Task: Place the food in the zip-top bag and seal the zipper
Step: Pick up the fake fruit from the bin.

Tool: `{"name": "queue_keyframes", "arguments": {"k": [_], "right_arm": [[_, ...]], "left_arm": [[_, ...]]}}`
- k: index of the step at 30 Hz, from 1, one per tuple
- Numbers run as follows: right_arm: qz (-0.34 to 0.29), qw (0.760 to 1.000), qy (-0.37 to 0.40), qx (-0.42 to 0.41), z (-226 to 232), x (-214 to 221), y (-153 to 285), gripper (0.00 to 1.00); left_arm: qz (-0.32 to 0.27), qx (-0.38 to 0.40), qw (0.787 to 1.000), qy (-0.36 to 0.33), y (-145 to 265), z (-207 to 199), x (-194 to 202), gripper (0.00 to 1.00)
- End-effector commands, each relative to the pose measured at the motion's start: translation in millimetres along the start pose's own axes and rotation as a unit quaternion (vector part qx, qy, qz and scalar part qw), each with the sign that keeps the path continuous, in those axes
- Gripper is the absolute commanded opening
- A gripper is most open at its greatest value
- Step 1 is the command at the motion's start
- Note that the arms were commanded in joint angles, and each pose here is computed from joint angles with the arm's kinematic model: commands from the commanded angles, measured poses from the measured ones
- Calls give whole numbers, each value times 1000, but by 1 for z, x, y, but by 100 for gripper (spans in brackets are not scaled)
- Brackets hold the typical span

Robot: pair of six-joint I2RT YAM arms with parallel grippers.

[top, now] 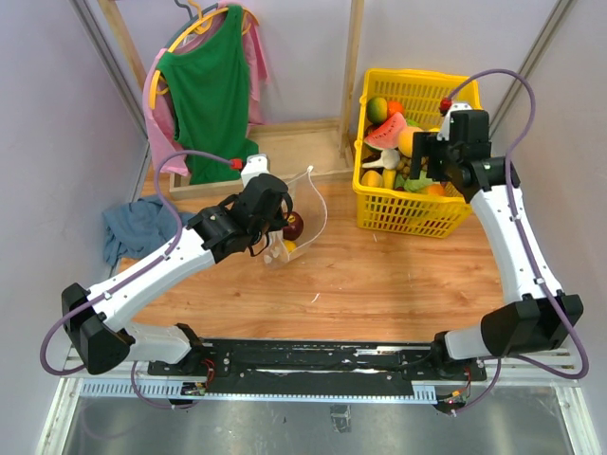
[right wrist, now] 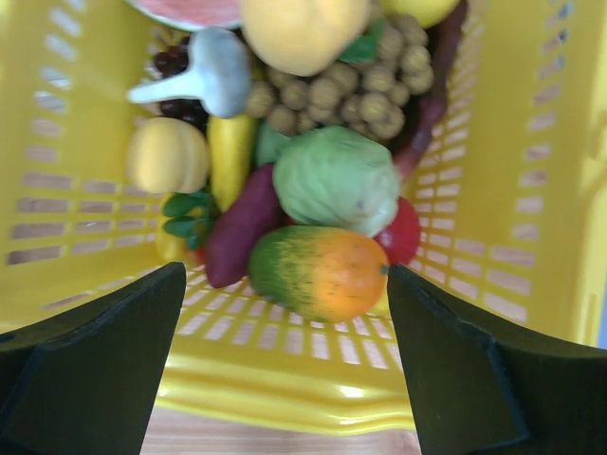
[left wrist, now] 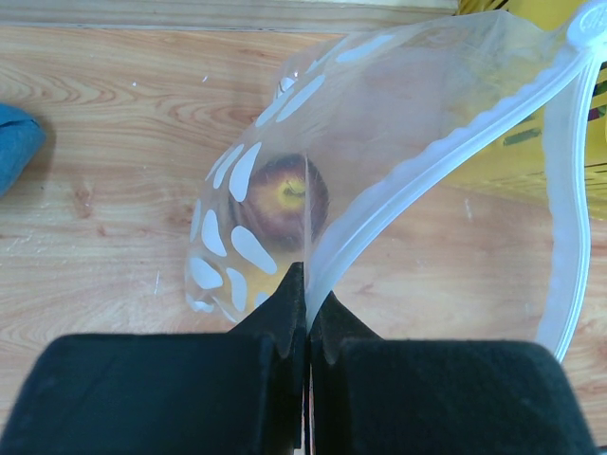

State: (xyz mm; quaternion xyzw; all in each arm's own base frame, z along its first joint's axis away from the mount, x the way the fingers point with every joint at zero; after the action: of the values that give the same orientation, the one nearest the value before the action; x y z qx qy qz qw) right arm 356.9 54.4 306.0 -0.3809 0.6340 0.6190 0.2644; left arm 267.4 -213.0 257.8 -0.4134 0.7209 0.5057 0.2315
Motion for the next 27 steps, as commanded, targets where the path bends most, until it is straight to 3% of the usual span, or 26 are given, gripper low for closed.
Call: {"name": "queue_keyframes", "arguments": {"k": [1,8,18,23,27], "right_arm": [[49,997,-47,41,-33,26,-13,89],[104,990,-91,27,-44,57,-42,96],[166,977,-122,-47,-27,90,-68,96],[177,973,-130,-71,-20,96,-72,91],[171,972,-134,-88,-16,92,-69,79]], "left_arm": [[-24,9,1000,12,2,-6,-14,0],[-16,11,1000,13,-2,-8,-10,0],[-15,14,1000,11,-1,-10,-11,0],[-14,13,1000,14,0,-9,-10,0],[-13,14,1000,15,1,-8,-10,0]]}}
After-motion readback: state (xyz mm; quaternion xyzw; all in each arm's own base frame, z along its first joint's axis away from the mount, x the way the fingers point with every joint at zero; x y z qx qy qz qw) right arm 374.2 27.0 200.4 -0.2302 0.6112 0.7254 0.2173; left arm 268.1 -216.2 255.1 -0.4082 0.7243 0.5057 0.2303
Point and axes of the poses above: each gripper's point midway between its finger pads, its own y axis back along the fingers, its own z axis along the line the jaws close on, x = y × z, the point moved 3 cm from there along y, back along the fingers, and after that the axes turned 7 degrees about y, right-handed, at the moved point
